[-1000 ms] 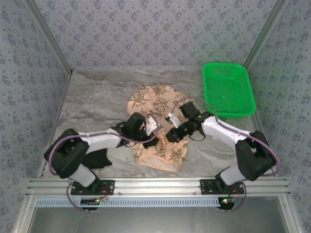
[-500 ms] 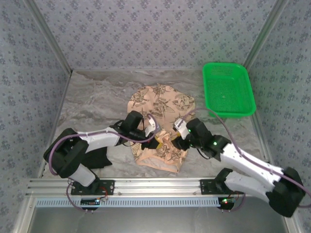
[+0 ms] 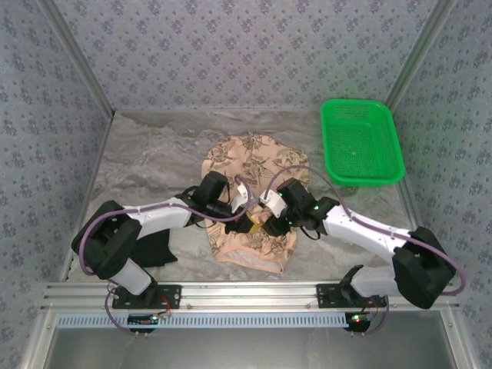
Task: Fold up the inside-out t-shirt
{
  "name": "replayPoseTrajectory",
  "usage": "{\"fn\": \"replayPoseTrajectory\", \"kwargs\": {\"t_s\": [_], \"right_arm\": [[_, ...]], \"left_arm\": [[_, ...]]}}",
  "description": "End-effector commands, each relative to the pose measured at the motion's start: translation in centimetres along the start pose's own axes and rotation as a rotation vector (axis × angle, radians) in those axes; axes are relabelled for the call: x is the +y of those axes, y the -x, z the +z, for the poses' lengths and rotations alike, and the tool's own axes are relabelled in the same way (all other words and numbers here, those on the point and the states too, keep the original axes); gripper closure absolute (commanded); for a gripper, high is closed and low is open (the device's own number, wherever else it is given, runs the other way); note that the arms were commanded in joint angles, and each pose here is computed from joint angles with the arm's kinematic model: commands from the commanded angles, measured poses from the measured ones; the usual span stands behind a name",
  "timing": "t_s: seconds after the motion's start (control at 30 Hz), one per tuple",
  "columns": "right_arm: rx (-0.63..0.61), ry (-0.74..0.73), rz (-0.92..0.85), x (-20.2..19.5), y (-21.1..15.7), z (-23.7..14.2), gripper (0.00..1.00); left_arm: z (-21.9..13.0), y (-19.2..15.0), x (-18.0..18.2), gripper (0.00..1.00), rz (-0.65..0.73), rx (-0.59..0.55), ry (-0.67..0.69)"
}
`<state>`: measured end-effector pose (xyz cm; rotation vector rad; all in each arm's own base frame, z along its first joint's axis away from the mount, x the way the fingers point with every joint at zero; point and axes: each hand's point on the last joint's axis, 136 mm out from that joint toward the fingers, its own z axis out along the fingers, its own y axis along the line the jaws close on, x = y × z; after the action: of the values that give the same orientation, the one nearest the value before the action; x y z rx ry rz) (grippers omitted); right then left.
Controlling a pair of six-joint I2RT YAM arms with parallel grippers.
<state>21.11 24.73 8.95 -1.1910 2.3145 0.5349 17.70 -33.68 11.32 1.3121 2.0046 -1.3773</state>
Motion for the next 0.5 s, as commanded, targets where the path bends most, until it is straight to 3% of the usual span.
{"fn": "replayPoseTrajectory", "kwargs": {"t_s": [0.0,0.1,0.23,0.47], "right_arm": [[0.003,0.157,-0.055,2.5,0.7,-0.3,0.71],[-0.065,0.115,-0.065,2.0,1.8,-1.0,0.99],[-0.196,0.136,-0.087,2.0,2.7,-3.3,1.00],[-0.207,0.186,-0.137,3.1,2.7,-5.9,1.00]], "left_arm": [[0.2,-1.4,0.3,0.94,0.011,0.025,0.000],[0.6,-2.1,1.0,0.90,0.000,0.039,0.022],[0.9,-3.5,2.6,0.83,-0.019,0.072,0.082],[-0.3,-4.1,4.8,0.77,-0.017,0.106,0.237]]}}
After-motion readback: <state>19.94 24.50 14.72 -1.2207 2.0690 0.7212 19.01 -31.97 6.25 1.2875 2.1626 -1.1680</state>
